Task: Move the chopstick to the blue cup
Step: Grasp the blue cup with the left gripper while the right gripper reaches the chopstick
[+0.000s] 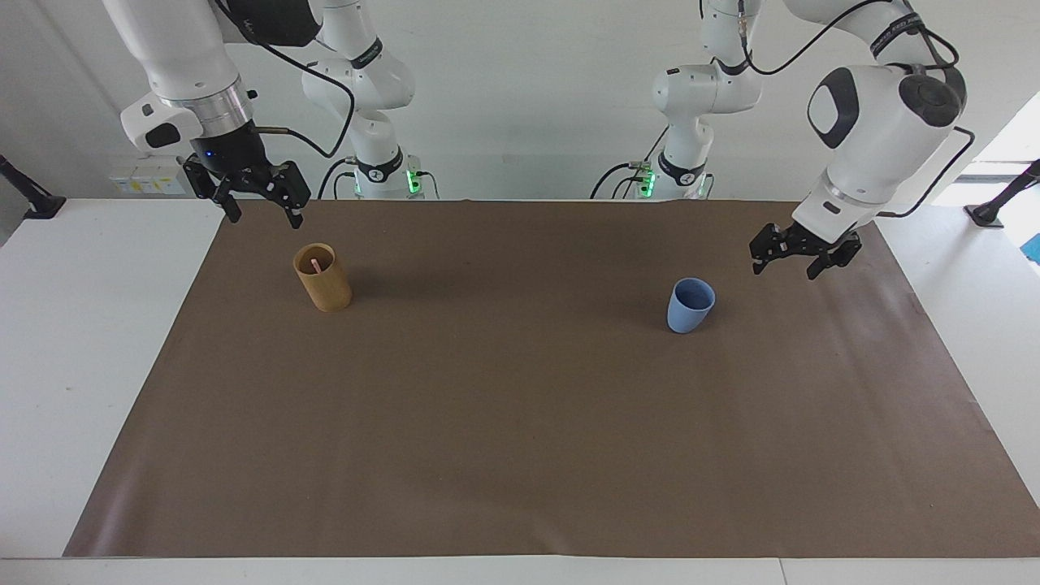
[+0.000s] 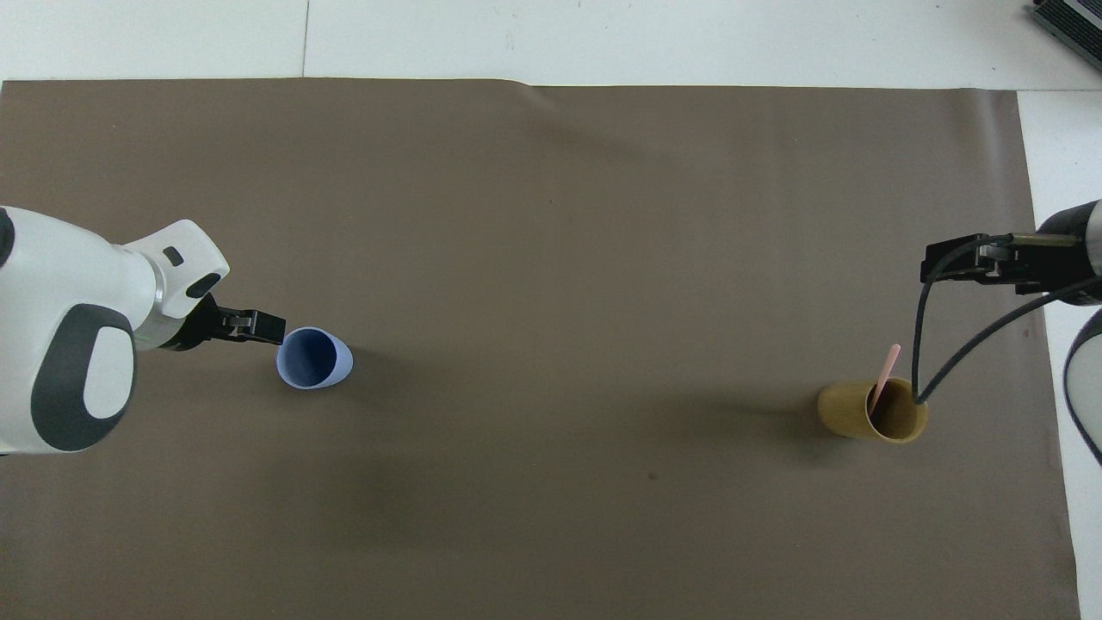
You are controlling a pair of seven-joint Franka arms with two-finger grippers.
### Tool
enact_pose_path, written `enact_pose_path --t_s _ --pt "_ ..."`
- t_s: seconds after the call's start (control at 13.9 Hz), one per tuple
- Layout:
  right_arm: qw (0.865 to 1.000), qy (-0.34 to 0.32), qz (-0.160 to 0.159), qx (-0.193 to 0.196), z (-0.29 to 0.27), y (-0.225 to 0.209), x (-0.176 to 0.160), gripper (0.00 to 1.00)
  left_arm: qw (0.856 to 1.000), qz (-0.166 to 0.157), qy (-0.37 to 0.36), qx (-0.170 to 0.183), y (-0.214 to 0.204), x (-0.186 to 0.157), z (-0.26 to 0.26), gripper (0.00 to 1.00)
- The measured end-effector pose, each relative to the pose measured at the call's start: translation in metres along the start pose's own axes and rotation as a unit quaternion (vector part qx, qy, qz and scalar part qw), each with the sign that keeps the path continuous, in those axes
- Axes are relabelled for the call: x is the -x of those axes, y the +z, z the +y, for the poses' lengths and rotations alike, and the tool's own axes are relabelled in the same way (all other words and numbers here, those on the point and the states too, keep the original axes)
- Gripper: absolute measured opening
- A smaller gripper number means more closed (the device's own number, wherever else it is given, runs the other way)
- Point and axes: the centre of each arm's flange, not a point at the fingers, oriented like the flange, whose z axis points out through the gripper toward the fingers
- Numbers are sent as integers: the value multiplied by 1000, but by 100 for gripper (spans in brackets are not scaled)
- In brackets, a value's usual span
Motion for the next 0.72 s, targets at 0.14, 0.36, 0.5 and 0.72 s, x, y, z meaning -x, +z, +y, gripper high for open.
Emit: enact_pose_path --t_s 0.14,0.36,0.5,0.72 --pt "1000 0 1 0 0 26 2 100 1000 -8 -1 3 24 7 21 100" --pt "999 -32 -1 0 0 71 8 100 1000 -5 2 2 36 12 30 100" --pt "998 -58 -8 0 -1 85 13 100 1000 -5 0 1 41 14 27 92" --pt "996 -92 -21 0 -2 99 23 100 1000 -2 6 1 41 13 27 52"
